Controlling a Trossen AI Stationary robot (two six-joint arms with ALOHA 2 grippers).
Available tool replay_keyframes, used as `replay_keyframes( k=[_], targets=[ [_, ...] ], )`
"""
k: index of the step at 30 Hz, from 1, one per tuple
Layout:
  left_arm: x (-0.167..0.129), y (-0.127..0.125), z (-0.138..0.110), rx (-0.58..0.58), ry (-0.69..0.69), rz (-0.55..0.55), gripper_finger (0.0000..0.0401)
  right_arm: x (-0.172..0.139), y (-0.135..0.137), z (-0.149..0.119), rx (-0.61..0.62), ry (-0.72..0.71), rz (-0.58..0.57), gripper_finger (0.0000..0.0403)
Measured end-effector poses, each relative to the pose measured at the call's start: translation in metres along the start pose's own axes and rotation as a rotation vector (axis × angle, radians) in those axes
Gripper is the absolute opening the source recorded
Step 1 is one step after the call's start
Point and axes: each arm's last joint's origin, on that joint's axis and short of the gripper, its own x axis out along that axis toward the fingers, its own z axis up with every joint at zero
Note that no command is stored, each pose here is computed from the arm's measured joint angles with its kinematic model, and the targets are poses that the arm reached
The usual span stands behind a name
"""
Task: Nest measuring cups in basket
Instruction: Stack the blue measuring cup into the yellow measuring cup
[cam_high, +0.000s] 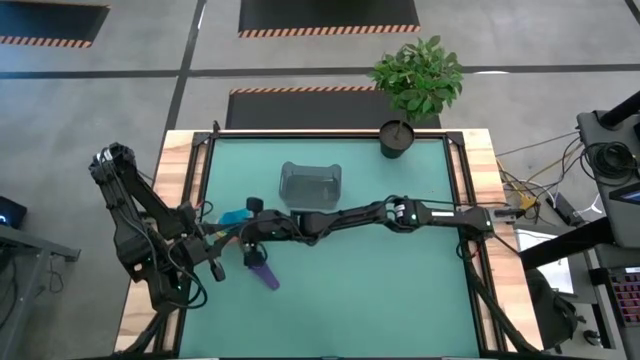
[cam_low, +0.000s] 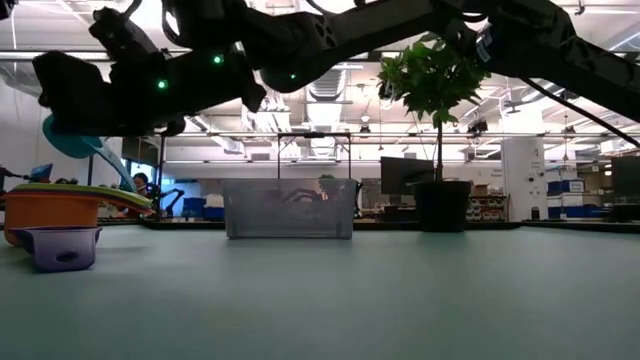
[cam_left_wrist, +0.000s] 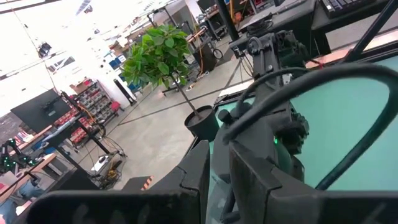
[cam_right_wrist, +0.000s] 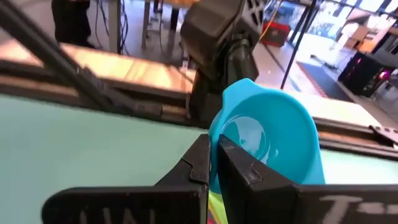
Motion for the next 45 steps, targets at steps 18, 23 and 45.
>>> replay_keyframes(
  k=[18,23,45],
  targets=[
    [0.0,0.0,0.0,0.004,0.0,0.0,0.0042,-0.008,-0.002,0.008,-0.109,0.079,0.032,0.0009],
    [0.0,0.0,0.0,0.003,-0.012,0.014,0.0042,-0.004,0.001,0.002,-0.109,0.055,0.07,0.0011],
    [0.0,0.0,0.001,-0.002,-0.017,0.02,0.0042,-0.002,-0.001,-0.005,-0.143,0.081,0.071,0.0068]
  ],
)
